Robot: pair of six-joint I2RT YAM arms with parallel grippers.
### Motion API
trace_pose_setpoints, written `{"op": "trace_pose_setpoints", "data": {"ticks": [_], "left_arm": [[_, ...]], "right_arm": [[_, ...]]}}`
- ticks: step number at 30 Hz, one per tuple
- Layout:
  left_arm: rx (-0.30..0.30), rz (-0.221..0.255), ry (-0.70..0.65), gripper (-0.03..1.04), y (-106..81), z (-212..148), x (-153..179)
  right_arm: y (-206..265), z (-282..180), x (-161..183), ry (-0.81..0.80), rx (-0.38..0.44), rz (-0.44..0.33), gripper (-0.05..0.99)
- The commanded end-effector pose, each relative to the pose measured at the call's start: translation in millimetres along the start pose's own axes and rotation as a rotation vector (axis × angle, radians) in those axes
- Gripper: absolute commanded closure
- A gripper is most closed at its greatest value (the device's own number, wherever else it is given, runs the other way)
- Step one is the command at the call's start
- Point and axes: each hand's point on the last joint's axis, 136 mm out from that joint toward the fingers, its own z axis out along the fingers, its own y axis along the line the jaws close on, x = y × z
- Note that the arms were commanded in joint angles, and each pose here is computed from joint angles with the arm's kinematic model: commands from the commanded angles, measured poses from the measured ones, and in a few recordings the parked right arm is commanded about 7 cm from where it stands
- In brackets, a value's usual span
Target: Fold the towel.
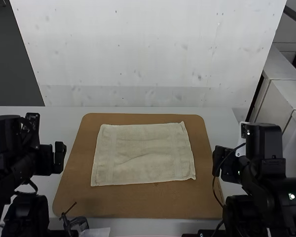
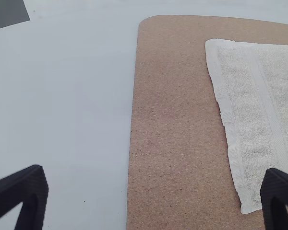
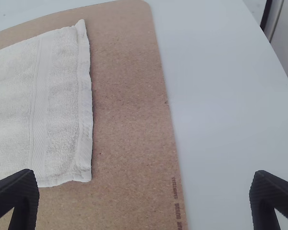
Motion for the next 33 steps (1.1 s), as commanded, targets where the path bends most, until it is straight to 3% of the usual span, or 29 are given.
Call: {"op": "trace_pose_setpoints", "data": {"ticks": [1,13,17,20,22,33], "left_arm": [[0.012,-0.02,-0.061,0.02,-1.4,-9,-14],[0.011,-0.021,-0.061,0.03,-1.2,-9,-14],[-0.022,-0.035,-0.046,0.03,4.5,-7,-11],[0.06,-0.074,0.041,0.03,-9.4,0,-10],[0.069,-0.08,0.129,0.03,-11.3,8,-8],[0.083,-0.01,0.32,0.04,-16.7,63,-32]], "right_arm": [[13,-7,-9,-0.038,-0.077,-0.027,-0.02],[13,-7,-9,-0.038,-0.077,-0.025,-0.02],[14,-8,-10,-0.048,-0.08,-0.027,-0.02],[18,-9,-9,-0.011,-0.1,-0.044,-0.02],[21,-8,-13,0.029,-0.105,-0.036,-0.02],[42,61,-30,0.256,-0.097,-0.05,-0.02]]}}
